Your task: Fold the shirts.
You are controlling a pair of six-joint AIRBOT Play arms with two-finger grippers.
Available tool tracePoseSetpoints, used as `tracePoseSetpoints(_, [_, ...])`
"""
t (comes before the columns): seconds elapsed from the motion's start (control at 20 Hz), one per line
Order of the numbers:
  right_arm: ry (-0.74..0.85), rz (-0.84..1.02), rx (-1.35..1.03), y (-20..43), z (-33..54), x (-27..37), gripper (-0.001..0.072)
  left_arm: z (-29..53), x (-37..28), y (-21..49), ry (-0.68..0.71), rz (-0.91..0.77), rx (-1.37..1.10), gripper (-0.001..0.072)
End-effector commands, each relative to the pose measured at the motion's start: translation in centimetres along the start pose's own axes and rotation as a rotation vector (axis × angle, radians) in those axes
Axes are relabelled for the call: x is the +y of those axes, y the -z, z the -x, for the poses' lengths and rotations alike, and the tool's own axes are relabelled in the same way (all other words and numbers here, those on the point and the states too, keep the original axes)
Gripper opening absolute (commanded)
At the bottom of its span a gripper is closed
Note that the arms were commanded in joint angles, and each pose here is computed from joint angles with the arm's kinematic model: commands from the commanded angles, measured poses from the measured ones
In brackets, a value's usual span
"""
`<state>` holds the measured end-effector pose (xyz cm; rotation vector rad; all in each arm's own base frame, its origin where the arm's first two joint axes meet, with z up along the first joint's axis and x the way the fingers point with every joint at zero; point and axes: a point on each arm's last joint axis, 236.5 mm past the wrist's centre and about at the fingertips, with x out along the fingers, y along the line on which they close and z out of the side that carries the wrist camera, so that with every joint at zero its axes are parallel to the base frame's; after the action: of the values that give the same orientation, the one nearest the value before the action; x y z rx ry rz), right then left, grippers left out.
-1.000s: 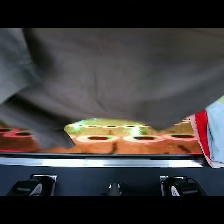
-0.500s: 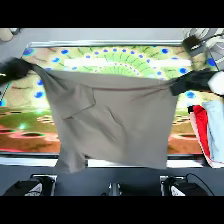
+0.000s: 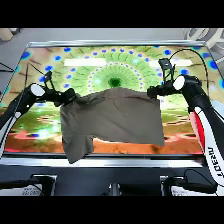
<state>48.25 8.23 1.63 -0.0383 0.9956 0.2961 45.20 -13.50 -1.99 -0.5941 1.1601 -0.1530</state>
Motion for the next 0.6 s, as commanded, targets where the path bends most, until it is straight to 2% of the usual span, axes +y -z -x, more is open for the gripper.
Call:
tracePoseSetpoints(0.0, [0.035,0.106,0.082,1.6,1.5,-2.5,0.0561,0.9,1.8,1.9,-0.052,-0.188,0.165,0.0671])
tracePoseSetpoints(0.05, [0.084,0.115,0.141,3.1,3.1,-5.1,0.056,2.9,4.2,1.9,-0.134,-0.223,0.227,0.0597])
tracePoseSetpoints(0.1, [0.116,0.1,0.214,5.2,4.9,-7.6,0.0553,5.5,7.4,1.9,-0.243,-0.243,0.284,0.0416])
tracePoseSetpoints(0.15, [0.105,0.058,0.298,7.8,6.5,-9.1,0.0508,7.9,10.3,2.1,-0.34,-0.243,0.319,0.0253])
tracePoseSetpoints(0.2, [0.08,-0.001,0.38,10.4,7.6,-10.0,0.0475,9.8,12.4,2.6,-0.399,-0.224,0.33,0.0243])
tracePoseSetpoints(0.25, [0.029,-0.025,0.442,12.6,8.1,-9.9,0.0475,10.5,13.3,3.8,-0.39,-0.187,0.335,0.0298])
tracePoseSetpoints(0.35, [-0.115,-0.017,0.552,16.9,7.8,-7.5,0.0514,9.5,12.9,7.7,-0.292,-0.122,0.385,0.0521])
tracePoseSetpoints(0.4, [-0.177,-0.027,0.604,19.2,7.4,-6.0,0.0567,8.5,12.7,10.2,-0.246,-0.108,0.426,0.0518])
tracePoseSetpoints(0.45, [-0.234,-0.034,0.634,20.9,7.0,-4.5,0.0567,7.6,12.8,12.3,-0.225,-0.088,0.464,0.048])
tracePoseSetpoints(0.5, [-0.292,-0.052,0.654,22.5,6.5,-3.0,0.0567,6.7,13.0,14.1,-0.212,-0.078,0.499,0.0394])
tracePoseSetpoints(0.55, [-0.33,-0.067,0.667,23.6,6.2,-2.0,0.0567,6.0,13.1,15.2,-0.209,-0.073,0.511,0.0383])
